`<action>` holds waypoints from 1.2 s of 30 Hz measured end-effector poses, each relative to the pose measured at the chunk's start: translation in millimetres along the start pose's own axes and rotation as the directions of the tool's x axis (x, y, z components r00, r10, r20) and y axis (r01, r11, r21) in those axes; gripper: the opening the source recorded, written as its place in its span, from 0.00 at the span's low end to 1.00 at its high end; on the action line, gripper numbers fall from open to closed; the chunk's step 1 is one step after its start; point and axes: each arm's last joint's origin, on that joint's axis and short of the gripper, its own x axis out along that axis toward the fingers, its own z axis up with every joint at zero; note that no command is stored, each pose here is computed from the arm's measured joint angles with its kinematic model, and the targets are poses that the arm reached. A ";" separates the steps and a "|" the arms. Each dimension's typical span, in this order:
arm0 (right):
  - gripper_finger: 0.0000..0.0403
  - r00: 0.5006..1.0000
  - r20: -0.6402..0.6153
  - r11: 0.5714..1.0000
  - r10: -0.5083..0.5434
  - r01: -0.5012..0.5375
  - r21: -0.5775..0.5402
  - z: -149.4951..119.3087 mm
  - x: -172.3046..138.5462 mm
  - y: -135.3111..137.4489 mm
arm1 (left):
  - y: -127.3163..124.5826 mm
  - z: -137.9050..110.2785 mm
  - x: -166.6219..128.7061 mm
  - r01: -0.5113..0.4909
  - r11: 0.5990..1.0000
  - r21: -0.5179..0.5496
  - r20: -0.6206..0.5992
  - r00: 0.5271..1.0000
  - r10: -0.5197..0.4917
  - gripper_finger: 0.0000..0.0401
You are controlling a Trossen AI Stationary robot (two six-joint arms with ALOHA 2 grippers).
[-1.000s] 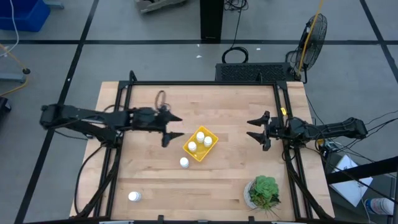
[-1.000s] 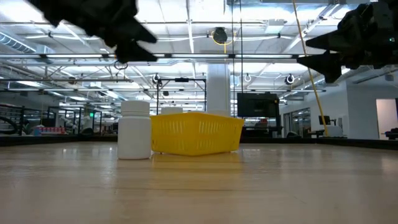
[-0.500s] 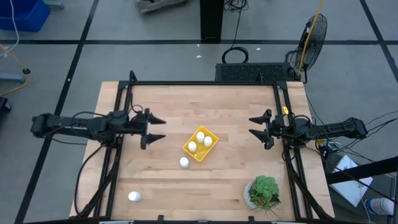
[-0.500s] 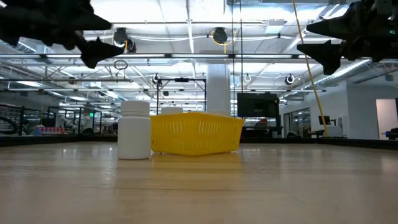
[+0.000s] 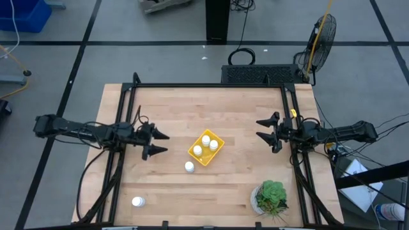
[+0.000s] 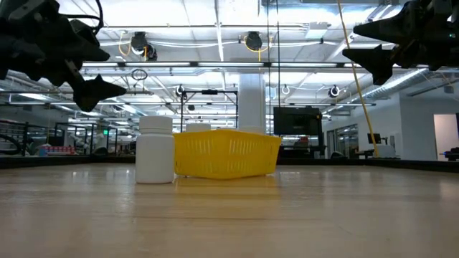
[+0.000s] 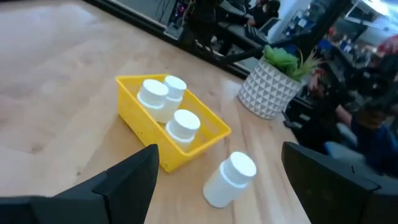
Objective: Pick and place pill bottles into a basket
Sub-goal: Put the white medicine bottle into the yellow bin
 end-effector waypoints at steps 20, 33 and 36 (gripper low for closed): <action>0.66 1.000 0.015 1.000 0.001 -0.001 0.004 1.4 0.0 0.2 | -30.0 27.7 1.9 0.109 0.993 0.055 -0.105 0.989 -0.103 0.69; 0.66 1.000 0.004 1.000 -0.002 0.002 0.017 0.4 0.0 0.0 | -133.6 76.6 44.3 -0.139 0.987 0.086 -0.806 0.572 0.151 0.66; 0.66 1.000 -0.021 1.000 -0.006 0.006 0.014 -2.1 0.0 -0.5 | -149.8 73.6 58.7 -0.271 0.962 0.018 -0.899 0.416 0.134 0.66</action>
